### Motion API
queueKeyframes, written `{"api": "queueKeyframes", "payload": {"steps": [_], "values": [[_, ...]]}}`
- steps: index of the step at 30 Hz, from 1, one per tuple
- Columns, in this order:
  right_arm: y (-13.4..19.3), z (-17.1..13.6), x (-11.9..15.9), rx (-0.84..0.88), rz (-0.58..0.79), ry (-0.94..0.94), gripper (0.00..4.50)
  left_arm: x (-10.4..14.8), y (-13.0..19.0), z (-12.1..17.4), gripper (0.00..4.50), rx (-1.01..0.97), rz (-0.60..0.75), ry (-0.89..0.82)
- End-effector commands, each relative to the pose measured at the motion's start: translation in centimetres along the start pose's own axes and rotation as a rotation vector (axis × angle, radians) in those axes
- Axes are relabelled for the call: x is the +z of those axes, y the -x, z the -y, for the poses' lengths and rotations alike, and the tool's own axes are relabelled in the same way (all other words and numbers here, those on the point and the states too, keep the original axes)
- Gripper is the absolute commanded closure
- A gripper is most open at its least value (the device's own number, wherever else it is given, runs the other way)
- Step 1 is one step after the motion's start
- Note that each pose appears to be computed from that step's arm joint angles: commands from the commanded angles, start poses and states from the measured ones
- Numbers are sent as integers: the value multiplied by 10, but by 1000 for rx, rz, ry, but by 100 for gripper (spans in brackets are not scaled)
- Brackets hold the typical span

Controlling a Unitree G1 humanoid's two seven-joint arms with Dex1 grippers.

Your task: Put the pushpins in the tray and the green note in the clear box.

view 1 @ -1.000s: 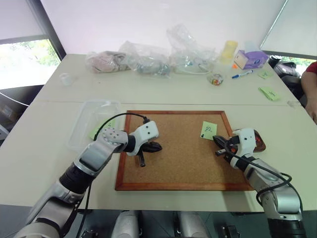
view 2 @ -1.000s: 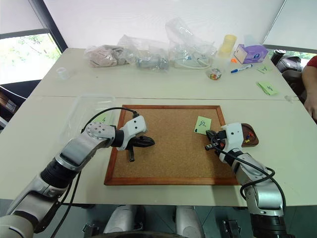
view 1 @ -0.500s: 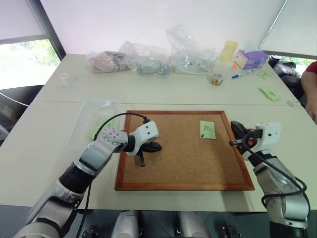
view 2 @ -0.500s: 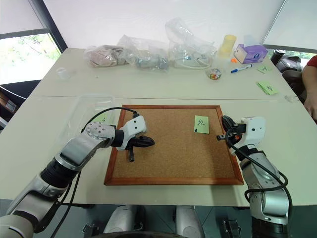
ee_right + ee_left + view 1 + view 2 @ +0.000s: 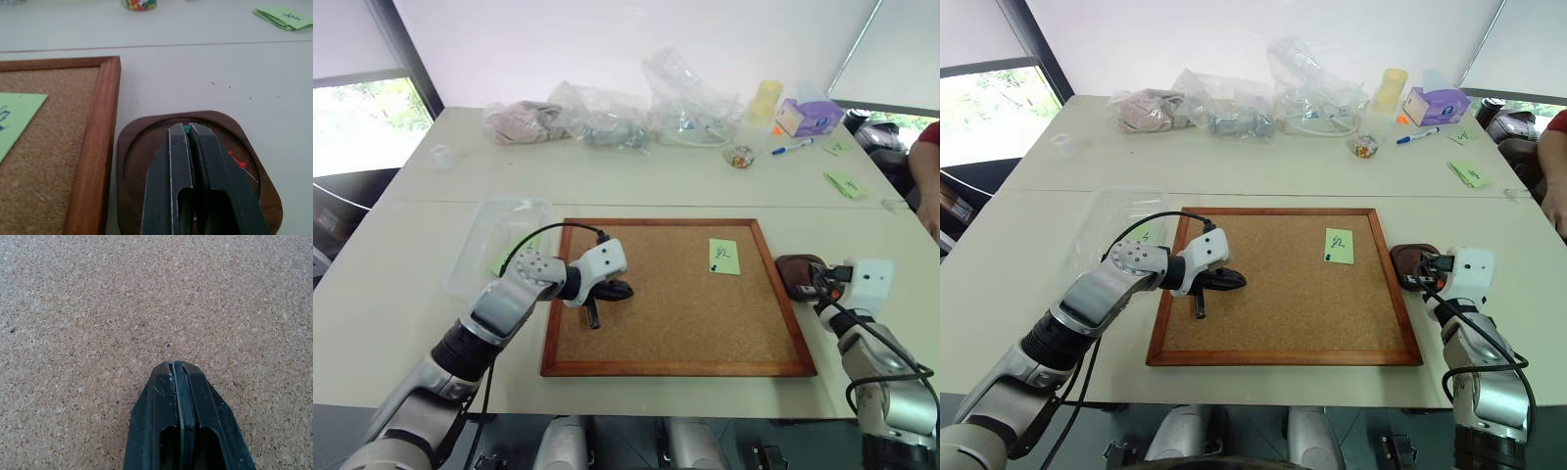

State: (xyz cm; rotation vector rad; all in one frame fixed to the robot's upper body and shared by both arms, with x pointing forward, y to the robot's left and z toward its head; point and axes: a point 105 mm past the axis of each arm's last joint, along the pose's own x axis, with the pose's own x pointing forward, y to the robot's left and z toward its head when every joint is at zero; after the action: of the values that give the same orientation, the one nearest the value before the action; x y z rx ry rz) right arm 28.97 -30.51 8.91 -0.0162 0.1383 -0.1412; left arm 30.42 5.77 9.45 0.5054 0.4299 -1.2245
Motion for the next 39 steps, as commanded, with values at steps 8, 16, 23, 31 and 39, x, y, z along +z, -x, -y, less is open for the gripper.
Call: {"api": "queueKeyframes", "payload": {"steps": [8,16,23,31,39], "values": [[-2,10,7,-29,29,17,262,-18,-6,5,450,-11,-62,37],[-1,11,11,-34,55,7,9,-18,-6,5,450,-11,-62,39],[4,2,49,9,228,6,9,-18,-7,5,450,-11,-61,40],[14,-100,33,490,97,46,9,-17,-8,4,450,-14,-60,34],[8,-118,14,527,50,30,9,-19,-6,3,450,-3,-68,29]]}}
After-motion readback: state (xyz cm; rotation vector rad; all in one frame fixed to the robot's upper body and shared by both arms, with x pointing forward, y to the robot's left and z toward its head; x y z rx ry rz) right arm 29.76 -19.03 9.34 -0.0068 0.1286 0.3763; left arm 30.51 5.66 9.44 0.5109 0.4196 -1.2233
